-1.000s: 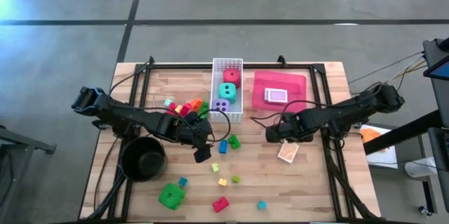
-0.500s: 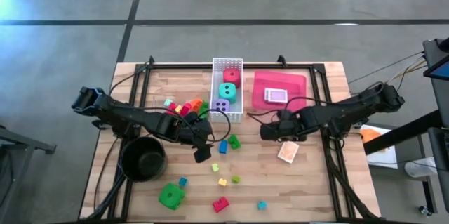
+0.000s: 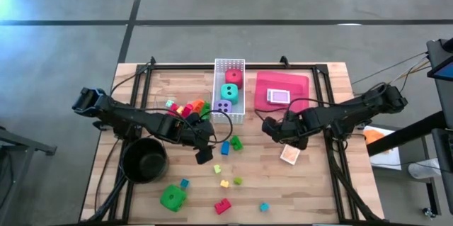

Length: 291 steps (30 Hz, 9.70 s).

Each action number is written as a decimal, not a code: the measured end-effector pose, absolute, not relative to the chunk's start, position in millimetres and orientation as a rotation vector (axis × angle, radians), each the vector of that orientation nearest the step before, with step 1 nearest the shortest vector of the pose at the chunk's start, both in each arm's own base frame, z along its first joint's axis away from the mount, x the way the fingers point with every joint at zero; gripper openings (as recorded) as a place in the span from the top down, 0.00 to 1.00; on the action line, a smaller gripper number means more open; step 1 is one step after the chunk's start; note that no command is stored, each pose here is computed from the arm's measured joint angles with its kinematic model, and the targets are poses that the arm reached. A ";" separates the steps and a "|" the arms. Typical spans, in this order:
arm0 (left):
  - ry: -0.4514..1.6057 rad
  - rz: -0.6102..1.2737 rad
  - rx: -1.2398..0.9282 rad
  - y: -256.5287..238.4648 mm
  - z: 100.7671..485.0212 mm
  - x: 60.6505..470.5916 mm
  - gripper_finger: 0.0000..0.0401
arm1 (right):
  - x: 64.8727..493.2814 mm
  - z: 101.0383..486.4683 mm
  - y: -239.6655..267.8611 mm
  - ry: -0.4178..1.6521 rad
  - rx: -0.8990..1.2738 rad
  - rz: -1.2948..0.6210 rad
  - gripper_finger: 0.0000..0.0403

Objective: Pick & Place Toys
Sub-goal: Put the yellow deck of cards into the red bin

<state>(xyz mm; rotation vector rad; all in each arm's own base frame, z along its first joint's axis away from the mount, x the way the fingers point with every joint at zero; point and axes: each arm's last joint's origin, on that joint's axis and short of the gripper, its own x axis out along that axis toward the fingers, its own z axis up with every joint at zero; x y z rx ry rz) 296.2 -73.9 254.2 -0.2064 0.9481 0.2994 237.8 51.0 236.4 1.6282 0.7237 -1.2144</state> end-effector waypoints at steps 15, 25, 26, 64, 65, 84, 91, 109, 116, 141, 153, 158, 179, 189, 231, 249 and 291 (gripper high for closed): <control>0.946 0.302 -0.205 -73.9 254.3 296.2 0.09 | 228.9 206.9 52.3 0.867 1.728 -1.470 0.26; 0.946 0.302 -0.205 -73.9 254.3 296.3 0.09 | 225.8 202.9 55.4 0.936 1.808 -1.601 0.13; 0.946 0.302 -0.205 -74.0 254.3 296.3 0.09 | 225.3 202.9 55.3 0.937 1.805 -1.607 0.09; 0.945 0.301 -0.206 -74.0 254.3 296.3 0.09 | 199.9 140.1 63.5 0.960 1.801 -1.558 0.01; 0.945 0.301 -0.206 -73.9 254.3 296.4 0.09 | 200.9 141.0 63.8 0.959 1.806 -1.551 0.01; 0.945 0.301 -0.206 -74.0 254.3 296.3 0.09 | 206.3 144.2 62.3 0.822 1.805 -1.532 0.01; 0.945 0.301 -0.206 -74.0 254.3 296.3 0.09 | 208.0 145.0 63.3 0.853 1.805 -1.498 0.01; 0.945 0.301 -0.206 -73.9 254.3 296.4 0.09 | 208.1 144.8 63.4 0.870 1.784 -1.471 0.29; 0.945 0.301 -0.206 -73.9 254.3 296.4 0.09 | 213.0 146.5 62.9 0.803 1.777 -1.416 0.29; 0.945 0.300 -0.206 -74.0 254.4 296.4 0.09 | 202.2 218.0 50.6 0.710 1.087 -0.717 0.29; 0.944 0.300 -0.207 -74.0 254.4 296.5 0.09 | 197.4 246.6 45.4 0.646 0.718 -0.579 0.29; 0.944 0.301 -0.207 -74.0 254.4 296.5 0.09 | 194.1 250.0 42.5 0.618 0.631 -0.595 0.29; 0.944 0.301 -0.207 -74.0 254.4 296.5 0.09 | 186.8 260.5 18.7 0.719 0.567 -0.565 0.76; 0.944 0.300 -0.207 -74.1 254.3 296.6 0.09 | 210.9 257.9 24.0 0.590 0.850 -0.571 0.83; 0.944 0.300 -0.207 -74.1 254.3 296.6 0.09 | 368.6 205.9 54.8 1.065 0.894 -0.991 0.72; 0.943 0.301 -0.207 -74.0 254.3 296.6 0.09 | 373.2 185.6 40.3 1.085 0.876 -0.968 0.04; 0.943 0.300 -0.207 -74.0 254.3 296.6 0.09 | 365.5 149.4 43.4 1.124 0.877 -0.807 0.06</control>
